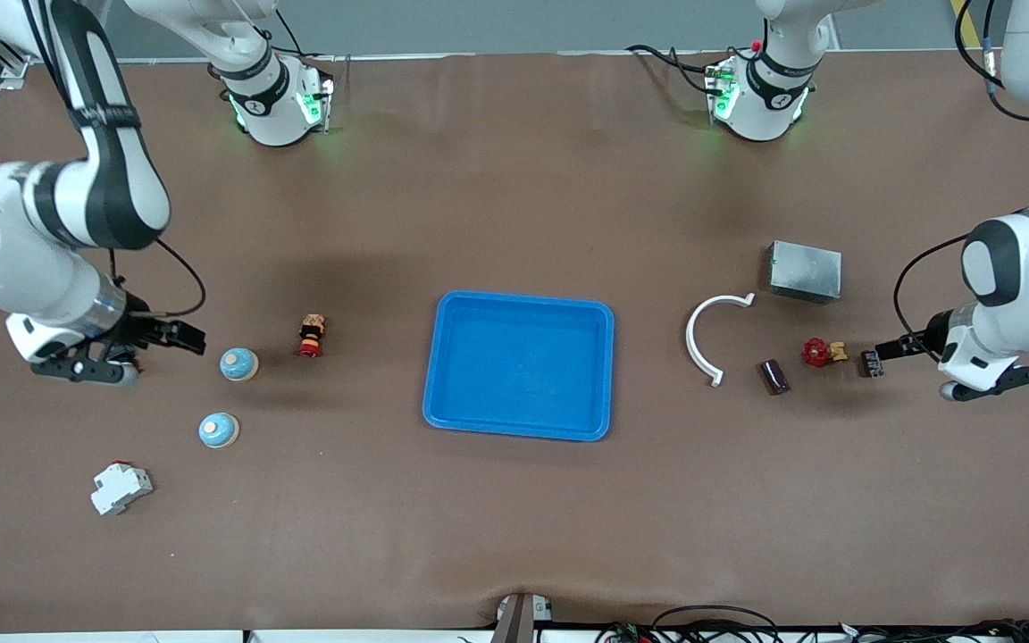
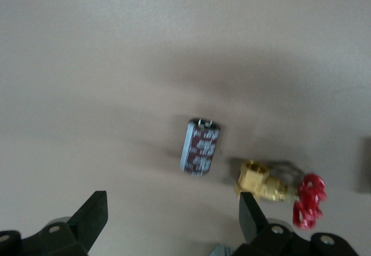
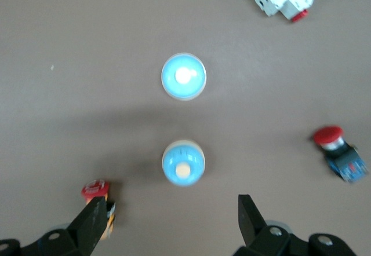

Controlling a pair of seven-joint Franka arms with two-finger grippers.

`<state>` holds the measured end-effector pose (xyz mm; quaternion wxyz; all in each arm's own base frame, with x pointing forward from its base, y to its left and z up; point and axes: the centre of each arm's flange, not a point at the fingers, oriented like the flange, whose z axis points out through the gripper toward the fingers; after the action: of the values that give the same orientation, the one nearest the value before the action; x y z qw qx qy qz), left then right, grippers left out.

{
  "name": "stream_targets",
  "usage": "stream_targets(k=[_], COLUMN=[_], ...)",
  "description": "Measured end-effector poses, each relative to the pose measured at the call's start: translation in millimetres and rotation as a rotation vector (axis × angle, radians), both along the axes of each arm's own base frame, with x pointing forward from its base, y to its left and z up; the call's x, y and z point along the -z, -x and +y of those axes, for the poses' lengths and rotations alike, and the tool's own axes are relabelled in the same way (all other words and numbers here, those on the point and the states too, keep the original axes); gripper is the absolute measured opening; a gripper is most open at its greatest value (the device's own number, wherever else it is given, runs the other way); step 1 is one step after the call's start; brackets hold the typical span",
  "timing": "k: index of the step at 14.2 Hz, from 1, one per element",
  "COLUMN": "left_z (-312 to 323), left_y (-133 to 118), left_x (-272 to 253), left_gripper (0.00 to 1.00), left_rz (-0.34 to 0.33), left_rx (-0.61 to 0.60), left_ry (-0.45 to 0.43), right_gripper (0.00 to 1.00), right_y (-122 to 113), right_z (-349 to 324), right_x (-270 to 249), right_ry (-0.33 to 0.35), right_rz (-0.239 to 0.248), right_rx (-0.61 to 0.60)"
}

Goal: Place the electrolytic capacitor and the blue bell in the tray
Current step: 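Grip a blue bell with the right gripper while the left gripper grips a capacitor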

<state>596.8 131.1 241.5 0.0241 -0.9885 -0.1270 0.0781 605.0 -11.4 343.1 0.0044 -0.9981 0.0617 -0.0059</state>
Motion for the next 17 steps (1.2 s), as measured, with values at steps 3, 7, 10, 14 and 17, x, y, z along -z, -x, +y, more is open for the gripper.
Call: stream_targets(k=[3,7,10,14,17], left_z=[-1,-2,-2,-3,-3], left_y=[-4,-6,-5,-3,-2], left_x=[23,40,47,56,62], left_gripper=[1.00,1.00,1.00,1.00,1.00], left_rz=[-0.027,-0.042,-0.039,-0.027,-0.019], left_rx=[0.005,0.008,0.008,0.009,0.008], left_ry=[0.000,0.001,0.003,0.006,0.008], right_gripper=[1.00,1.00,1.00,1.00,1.00], right_y=[-27,-58,-72,-82,-81], right_z=[0,-1,-6,-29,-35], right_x=[36,71,99,127,144], right_ry=[0.003,0.009,0.013,0.019,0.016], right_rz=[-0.006,-0.072,-0.081,-0.065,-0.045], right_rx=[-0.001,-0.013,-0.023,-0.028,-0.024])
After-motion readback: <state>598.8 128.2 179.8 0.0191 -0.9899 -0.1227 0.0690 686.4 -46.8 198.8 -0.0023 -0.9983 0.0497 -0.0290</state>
